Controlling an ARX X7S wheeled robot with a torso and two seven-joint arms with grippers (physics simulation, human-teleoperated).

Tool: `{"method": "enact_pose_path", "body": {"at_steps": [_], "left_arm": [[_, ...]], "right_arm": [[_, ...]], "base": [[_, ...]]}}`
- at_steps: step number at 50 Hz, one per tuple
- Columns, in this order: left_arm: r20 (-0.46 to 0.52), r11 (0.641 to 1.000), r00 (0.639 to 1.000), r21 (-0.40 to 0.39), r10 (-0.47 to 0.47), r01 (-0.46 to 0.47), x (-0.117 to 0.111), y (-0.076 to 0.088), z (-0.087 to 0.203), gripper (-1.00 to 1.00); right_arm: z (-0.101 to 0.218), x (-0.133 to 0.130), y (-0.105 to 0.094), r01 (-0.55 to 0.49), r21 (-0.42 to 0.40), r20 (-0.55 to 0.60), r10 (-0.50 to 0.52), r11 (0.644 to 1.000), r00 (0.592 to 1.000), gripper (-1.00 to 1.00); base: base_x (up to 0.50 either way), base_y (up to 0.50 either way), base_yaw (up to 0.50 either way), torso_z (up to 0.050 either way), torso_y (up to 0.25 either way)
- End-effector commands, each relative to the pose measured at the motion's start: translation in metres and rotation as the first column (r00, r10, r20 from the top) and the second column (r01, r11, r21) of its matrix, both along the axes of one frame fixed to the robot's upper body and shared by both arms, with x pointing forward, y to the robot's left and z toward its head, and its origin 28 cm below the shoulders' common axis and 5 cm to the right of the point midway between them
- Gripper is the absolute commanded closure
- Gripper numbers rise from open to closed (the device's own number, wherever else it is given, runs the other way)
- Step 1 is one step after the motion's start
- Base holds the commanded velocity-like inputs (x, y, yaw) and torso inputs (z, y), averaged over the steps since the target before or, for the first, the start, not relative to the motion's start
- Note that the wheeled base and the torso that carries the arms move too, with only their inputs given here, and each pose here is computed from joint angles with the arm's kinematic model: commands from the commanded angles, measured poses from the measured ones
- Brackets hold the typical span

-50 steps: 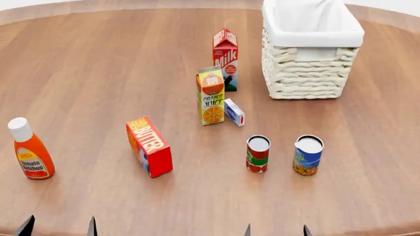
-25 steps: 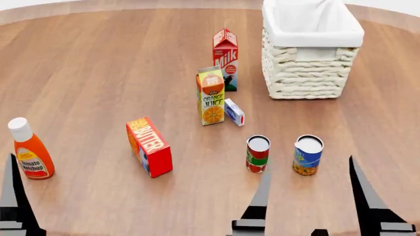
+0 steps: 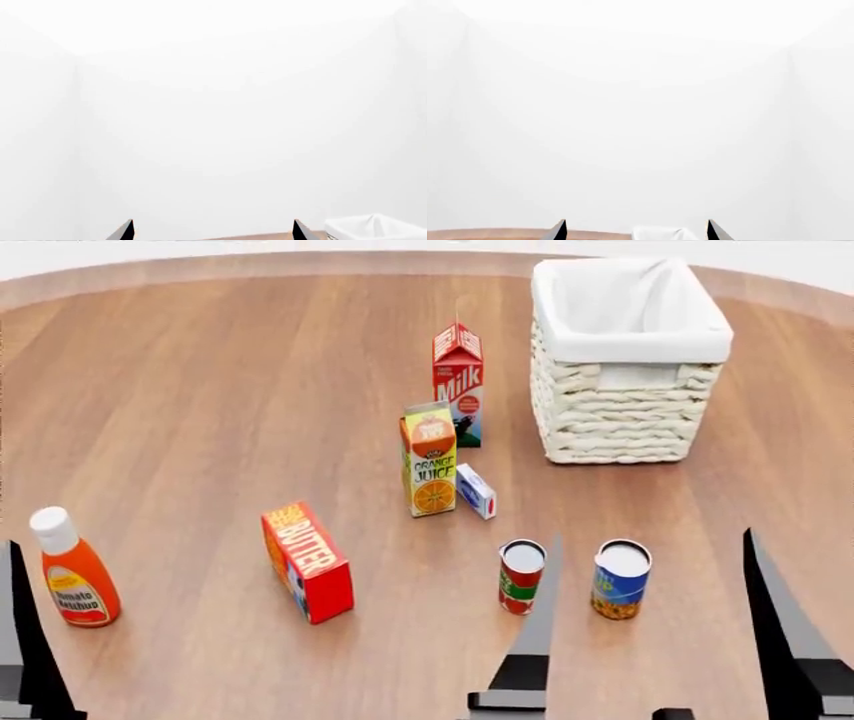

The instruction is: Pick up the alphabet soup and the tomato sauce, and put them in the basket.

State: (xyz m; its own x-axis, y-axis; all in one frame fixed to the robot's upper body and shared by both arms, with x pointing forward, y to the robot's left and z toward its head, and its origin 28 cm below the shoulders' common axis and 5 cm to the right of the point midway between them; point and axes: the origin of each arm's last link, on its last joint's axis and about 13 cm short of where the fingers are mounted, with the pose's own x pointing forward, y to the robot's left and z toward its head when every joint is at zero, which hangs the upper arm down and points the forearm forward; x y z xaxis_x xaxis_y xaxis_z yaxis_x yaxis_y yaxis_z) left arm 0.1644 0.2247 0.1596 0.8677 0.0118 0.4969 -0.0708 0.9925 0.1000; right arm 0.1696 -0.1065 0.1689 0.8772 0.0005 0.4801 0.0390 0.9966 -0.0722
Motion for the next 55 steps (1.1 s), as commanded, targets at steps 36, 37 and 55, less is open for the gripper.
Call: {"method": "enact_pose_path", "body": {"at_steps": [36,37,55], "left_arm": [[0.017,1.0,1.0,-0.016,-0.016,0.017,-0.005,0.001,0.001,-1.0],[0.017,1.0,1.0,-0.016,-0.016,0.016,-0.005,0.001,0.001,-1.0],[0.013,1.0,1.0,-0.013,-0.018,0.019,-0.005,0.0,-0.001,-1.0]], "right_arm": [[-0.004,-0.003,0.001,-0.008,0.003,0.01,0.008,1.0,1.0,-1.0],[-0.004,-0.003,0.001,-0.008,0.002,0.009,0.008,1.0,1.0,-1.0],[-0.008,-0.003,0.003,-0.01,-0.022,-0.005,0.01,1.0,1.0,-1.0]], "base": [[0.0,-0.1,0.0,0.024,0.0],[0.0,-0.16,0.0,0.0,0.0],[0.1,0.0,0.0,0.0,0.0]]}}
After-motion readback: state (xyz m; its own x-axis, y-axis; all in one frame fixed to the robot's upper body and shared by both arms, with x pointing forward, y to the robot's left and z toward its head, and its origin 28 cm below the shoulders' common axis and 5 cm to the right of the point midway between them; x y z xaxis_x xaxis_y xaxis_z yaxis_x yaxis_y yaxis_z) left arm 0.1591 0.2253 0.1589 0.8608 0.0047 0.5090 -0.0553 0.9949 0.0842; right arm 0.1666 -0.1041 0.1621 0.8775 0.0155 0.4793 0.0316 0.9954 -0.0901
